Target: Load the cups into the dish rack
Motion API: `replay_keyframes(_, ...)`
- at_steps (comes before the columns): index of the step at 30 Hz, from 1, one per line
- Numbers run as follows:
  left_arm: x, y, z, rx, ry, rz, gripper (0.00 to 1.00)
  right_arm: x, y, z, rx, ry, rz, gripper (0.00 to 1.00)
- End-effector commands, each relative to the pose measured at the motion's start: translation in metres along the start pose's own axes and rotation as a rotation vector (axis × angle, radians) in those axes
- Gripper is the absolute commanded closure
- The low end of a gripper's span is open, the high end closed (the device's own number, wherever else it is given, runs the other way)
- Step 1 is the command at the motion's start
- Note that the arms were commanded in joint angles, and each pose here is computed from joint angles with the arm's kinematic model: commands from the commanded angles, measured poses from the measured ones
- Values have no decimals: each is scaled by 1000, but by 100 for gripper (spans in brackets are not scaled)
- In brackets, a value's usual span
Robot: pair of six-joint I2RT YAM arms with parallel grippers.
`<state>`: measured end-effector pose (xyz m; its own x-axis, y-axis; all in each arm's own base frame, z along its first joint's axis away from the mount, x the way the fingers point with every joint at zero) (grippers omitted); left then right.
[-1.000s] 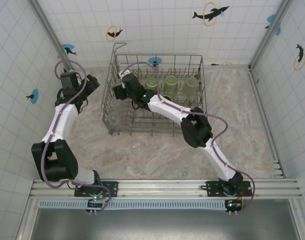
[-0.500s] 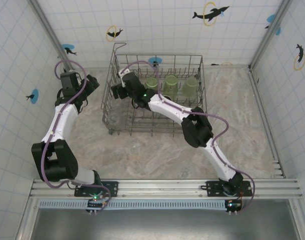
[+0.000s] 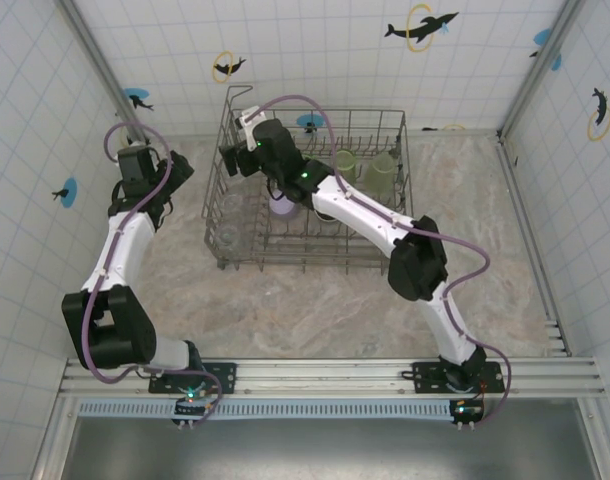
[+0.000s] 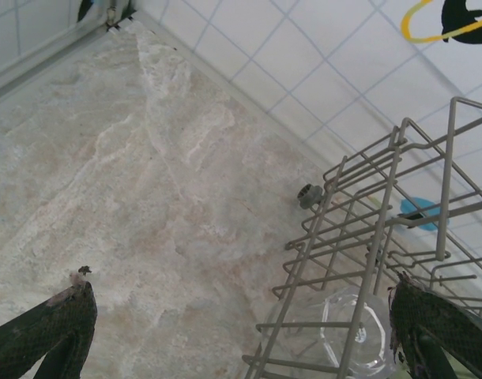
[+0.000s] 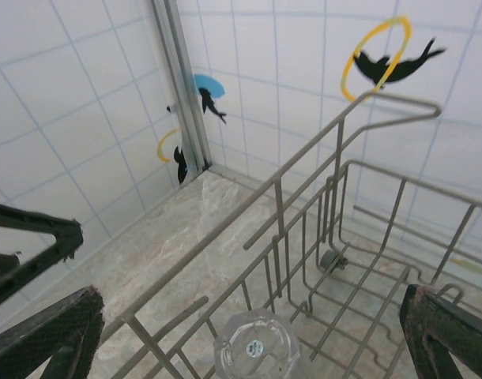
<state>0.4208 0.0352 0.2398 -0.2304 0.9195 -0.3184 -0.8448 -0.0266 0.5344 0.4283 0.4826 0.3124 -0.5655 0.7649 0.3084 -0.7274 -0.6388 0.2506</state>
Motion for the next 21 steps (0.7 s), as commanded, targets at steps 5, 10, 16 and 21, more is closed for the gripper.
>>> replay_keyframes(5, 21, 11, 12, -84, -45, 117, 3, -23, 57, 47, -76, 28, -75, 1)
replay_keyframes(10, 33, 10, 10, -100, -64, 180, 3, -57, 83, 50, -51, 11, -152, 1)
replay_keyframes(16, 42, 9, 7, -102, -79, 230, 3, -99, 118, 43, -38, -24, -233, 1)
replay_keyframes(21, 51, 6, 1, -116, -100, 276, 3, -139, 155, 36, -49, -75, -295, 1)
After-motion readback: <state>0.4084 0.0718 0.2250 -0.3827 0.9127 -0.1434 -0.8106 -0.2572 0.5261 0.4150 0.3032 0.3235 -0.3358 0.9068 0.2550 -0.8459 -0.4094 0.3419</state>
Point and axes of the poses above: each hand's point on the last joint's axis, 136 mm out from that joint toward the fingers, its own y axis back along the fingers, its own x axis along the line the jaws close on, z = x × y, the point moved 2 cm from there along y, back along the fingers, and after that the axes turned 13 degrees about -y, right-handed, at the moved point
